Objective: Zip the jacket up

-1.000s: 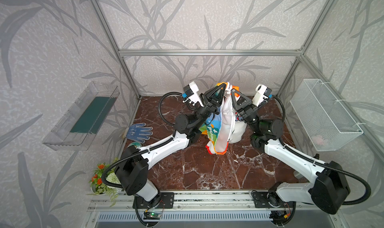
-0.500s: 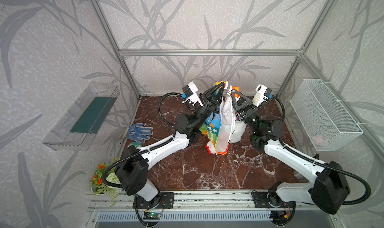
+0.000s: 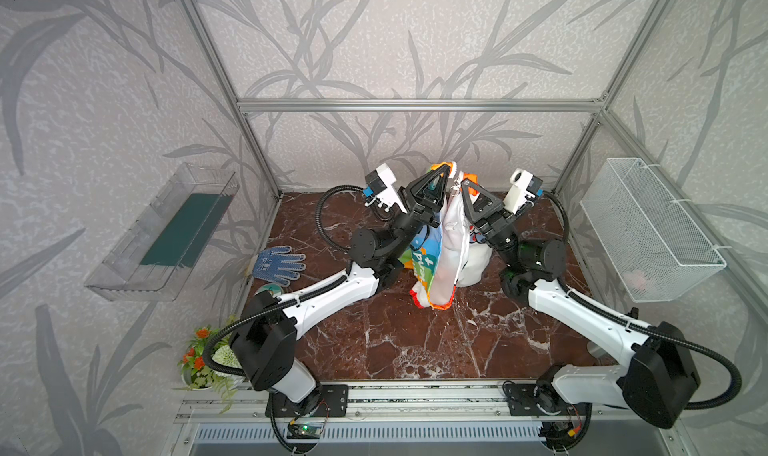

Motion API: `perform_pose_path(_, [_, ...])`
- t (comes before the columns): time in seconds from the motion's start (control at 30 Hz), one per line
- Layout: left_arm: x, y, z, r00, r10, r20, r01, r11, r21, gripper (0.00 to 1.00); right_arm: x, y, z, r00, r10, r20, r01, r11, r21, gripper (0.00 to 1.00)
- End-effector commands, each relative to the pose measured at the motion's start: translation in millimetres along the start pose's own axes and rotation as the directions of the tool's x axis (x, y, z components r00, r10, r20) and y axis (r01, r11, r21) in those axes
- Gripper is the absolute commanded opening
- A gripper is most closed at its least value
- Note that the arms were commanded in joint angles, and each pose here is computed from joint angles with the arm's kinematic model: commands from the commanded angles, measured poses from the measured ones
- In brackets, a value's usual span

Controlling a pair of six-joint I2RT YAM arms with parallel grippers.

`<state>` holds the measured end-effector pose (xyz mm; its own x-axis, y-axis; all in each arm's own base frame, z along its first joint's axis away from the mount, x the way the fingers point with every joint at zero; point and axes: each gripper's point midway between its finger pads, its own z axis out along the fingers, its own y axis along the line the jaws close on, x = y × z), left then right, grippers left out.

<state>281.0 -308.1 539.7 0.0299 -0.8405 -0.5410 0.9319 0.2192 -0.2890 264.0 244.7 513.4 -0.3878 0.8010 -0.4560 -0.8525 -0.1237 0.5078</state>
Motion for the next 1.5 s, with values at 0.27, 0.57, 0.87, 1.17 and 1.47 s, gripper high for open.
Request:
perform_pose_path(0.27, [-33.0, -27.3, 6.2, 0.995, -0.017, 0.095, 0.011, 0.998, 0.065, 0.0, -11.4, 20.4, 2.8, 0.998, -0.028, 0.049, 0.032, 0.997, -0.07, 0.0])
perform_pose_path(0.57, [-30.7, -26.3, 7.0, 0.995, -0.025, 0.092, 0.019, 0.998, 0.065, 0.0, -10.9, 22.4, 5.9, 0.999, -0.023, 0.043, 0.027, 0.996, -0.081, 0.0])
perform_pose_path(0.87, [-29.1, -27.1, 8.1, 0.995, -0.029, 0.091, 0.023, 0.997, 0.067, 0.0, -13.5, 26.6, 6.5, 0.998, -0.026, 0.051, 0.031, 0.996, -0.089, 0.0])
perform_pose_path(1.17, [-26.7, -24.0, 9.1, 0.996, -0.01, 0.094, 0.005, 0.998, 0.056, 0.0, -18.8, 29.4, 5.1, 0.997, -0.029, 0.074, 0.036, 0.996, -0.086, 0.0])
perform_pose_path(1.47, [-24.3, -25.0, 17.5, 0.995, -0.011, 0.097, 0.003, 0.997, 0.078, 0.0, -26.5, 35.9, 5.9, 0.994, -0.03, 0.101, 0.04, 0.995, -0.094, 0.0])
